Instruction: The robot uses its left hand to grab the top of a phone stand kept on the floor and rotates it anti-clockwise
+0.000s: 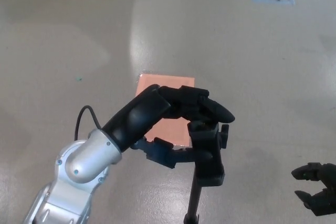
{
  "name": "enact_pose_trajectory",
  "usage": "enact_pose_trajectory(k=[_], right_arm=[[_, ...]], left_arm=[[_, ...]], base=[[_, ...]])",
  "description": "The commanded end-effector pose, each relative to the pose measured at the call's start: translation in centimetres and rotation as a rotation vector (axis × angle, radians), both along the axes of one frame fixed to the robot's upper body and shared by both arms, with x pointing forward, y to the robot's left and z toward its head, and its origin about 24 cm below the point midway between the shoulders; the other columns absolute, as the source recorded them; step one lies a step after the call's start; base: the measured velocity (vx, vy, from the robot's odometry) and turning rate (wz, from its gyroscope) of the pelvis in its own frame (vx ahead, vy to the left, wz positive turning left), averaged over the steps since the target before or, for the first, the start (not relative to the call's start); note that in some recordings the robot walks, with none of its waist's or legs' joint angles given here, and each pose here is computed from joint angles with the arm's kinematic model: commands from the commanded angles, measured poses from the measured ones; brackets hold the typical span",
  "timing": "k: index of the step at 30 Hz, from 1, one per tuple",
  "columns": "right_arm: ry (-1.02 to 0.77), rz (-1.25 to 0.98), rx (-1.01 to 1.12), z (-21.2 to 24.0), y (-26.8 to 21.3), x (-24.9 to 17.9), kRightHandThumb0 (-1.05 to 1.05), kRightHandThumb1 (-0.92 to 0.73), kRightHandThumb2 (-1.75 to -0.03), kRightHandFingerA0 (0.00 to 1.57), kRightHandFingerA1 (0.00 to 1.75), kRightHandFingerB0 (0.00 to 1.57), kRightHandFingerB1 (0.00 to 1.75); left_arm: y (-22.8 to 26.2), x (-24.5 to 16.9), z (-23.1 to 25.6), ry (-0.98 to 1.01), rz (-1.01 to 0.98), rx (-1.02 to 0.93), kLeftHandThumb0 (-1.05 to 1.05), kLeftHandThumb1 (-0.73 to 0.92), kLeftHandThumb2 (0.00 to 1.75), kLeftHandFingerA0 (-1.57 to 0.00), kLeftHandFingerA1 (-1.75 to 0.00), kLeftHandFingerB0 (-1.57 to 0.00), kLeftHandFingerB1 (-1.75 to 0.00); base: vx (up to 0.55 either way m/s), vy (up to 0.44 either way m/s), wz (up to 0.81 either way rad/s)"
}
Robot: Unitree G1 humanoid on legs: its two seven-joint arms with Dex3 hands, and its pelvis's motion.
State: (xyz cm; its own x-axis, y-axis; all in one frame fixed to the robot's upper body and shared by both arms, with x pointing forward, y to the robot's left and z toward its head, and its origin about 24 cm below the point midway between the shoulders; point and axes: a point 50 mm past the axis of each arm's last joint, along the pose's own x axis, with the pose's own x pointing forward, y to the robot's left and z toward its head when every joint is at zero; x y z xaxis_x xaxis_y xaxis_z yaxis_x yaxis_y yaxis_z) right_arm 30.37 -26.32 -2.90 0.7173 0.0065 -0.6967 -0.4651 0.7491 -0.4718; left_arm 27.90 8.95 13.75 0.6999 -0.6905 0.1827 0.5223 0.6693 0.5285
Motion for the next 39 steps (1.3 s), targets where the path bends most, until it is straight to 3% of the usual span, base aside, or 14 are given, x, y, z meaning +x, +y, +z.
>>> enact_pose_trajectory(k=[1,2,8,9,12,14,15,16,29,30,33,34,38,39], right_arm=[[-0.002,-0.016,-0.023,0.6,-0.8,0.2,-0.36,-0.83,-0.65,0.44,0.42,0.21,0.30],[-0.001,-0.016,-0.021,0.6,-0.8,0.2,-0.45,-0.72,-0.80,0.38,0.48,0.17,0.37],[-0.006,0.000,-0.026,0.8,-0.8,0.4,-0.44,-0.72,-0.80,0.38,0.49,0.16,0.37],[-0.007,-0.003,-0.022,0.8,-0.7,0.4,-0.36,-0.83,-0.65,0.45,0.43,0.20,0.30],[-0.007,-0.007,-0.017,0.9,-0.7,0.5,-0.36,-0.83,-0.65,0.45,0.43,0.20,0.30],[-0.013,-0.008,-0.015,1.0,-0.7,0.6,-0.30,-0.62,-1.01,0.38,0.59,0.07,0.44],[-0.015,-0.005,-0.016,1.0,-0.7,0.6,-0.30,-0.62,-1.01,0.38,0.59,0.07,0.44],[-0.016,-0.007,-0.012,1.1,-0.7,0.7,-0.43,-0.72,-0.79,0.37,0.48,0.16,0.37],[-0.019,-0.017,-0.001,1.3,-0.5,1.0,-0.43,-0.72,-0.79,0.37,0.48,0.16,0.37],[-0.020,-0.014,-0.004,1.4,-0.5,1.0,-0.36,-0.83,-0.65,0.45,0.43,0.20,0.30],[-0.021,-0.010,-0.011,1.5,-0.5,1.2,-0.36,-0.83,-0.65,0.45,0.43,0.21,0.30],[-0.022,-0.010,-0.013,1.6,-0.5,1.2,-0.30,-0.62,-1.01,0.38,0.59,0.08,0.45],[-0.025,-0.006,-0.013,1.7,-0.5,1.3,-0.30,-0.62,-1.01,0.38,0.59,0.08,0.45],[-0.026,0.002,-0.017,1.8,-0.5,1.4,-0.36,-0.83,-0.65,0.45,0.43,0.21,0.30]], left_arm=[[0.1,0.2,0.3,0.111,0.004,-0.094,-0.17,0.74,0.64,-1.13,-0.69,-0.98,-0.59],[0.1,0.3,0.2,0.157,0.007,-0.128,-0.17,0.75,0.64,-1.13,-0.67,-0.99,-0.61],[0.3,0.7,0.3,0.306,0.051,-0.210,-0.19,0.74,0.64,-1.14,-0.69,-0.98,-0.62],[0.4,0.7,0.3,0.322,0.053,-0.217,-0.19,0.74,0.64,-1.14,-0.69,-0.96,-0.63],[0.4,0.7,0.3,0.343,0.056,-0.226,-0.19,0.74,0.64,-1.14,-0.69,-0.96,-0.63],[0.4,0.9,0.3,0.407,0.071,-0.263,-0.14,0.77,0.64,-1.15,-0.73,-0.94,-0.64],[0.4,0.9,0.2,0.428,0.074,-0.275,-0.14,0.77,0.64,-1.15,-0.73,-0.94,-0.64],[0.4,1.1,0.3,0.459,0.079,-0.292,-0.14,0.78,0.64,-1.16,-0.74,-0.94,-0.65],[0.5,2.5,1.2,0.595,0.089,-0.331,-0.17,0.74,0.63,-1.11,-0.74,-0.89,-0.64],[0.5,2.7,1.2,0.612,0.086,-0.340,-0.17,0.74,0.62,-1.10,-0.75,-0.89,-0.64],[0.3,3.0,1.3,0.649,0.081,-0.357,-0.17,0.74,0.62,-1.10,-0.76,-0.89,-0.64],[0.3,3.1,1.2,0.664,0.084,-0.365,-0.16,0.73,0.62,-1.11,-0.74,-0.90,-0.64],[0.1,3.2,1.1,0.708,0.088,-0.383,-0.15,0.74,0.62,-1.10,-0.74,-0.89,-0.65],[0.1,3.3,1.0,0.724,0.088,-0.388,-0.16,0.75,0.63,-1.09,-0.75,-0.89,-0.65]], base=[[0.00,0.000,0.00],[0.00,0.000,0.00],[0.00,0.000,0.00],[0.00,0.000,0.00],[0.00,0.000,0.00],[0.00,0.000,0.00],[0.00,0.000,0.00],[0.00,0.000,0.00],[0.00,0.000,0.00],[0.00,0.000,0.00],[0.00,0.000,0.00],[0.00,0.000,0.00],[0.00,0.000,0.00],[0.00,0.000,0.00]])
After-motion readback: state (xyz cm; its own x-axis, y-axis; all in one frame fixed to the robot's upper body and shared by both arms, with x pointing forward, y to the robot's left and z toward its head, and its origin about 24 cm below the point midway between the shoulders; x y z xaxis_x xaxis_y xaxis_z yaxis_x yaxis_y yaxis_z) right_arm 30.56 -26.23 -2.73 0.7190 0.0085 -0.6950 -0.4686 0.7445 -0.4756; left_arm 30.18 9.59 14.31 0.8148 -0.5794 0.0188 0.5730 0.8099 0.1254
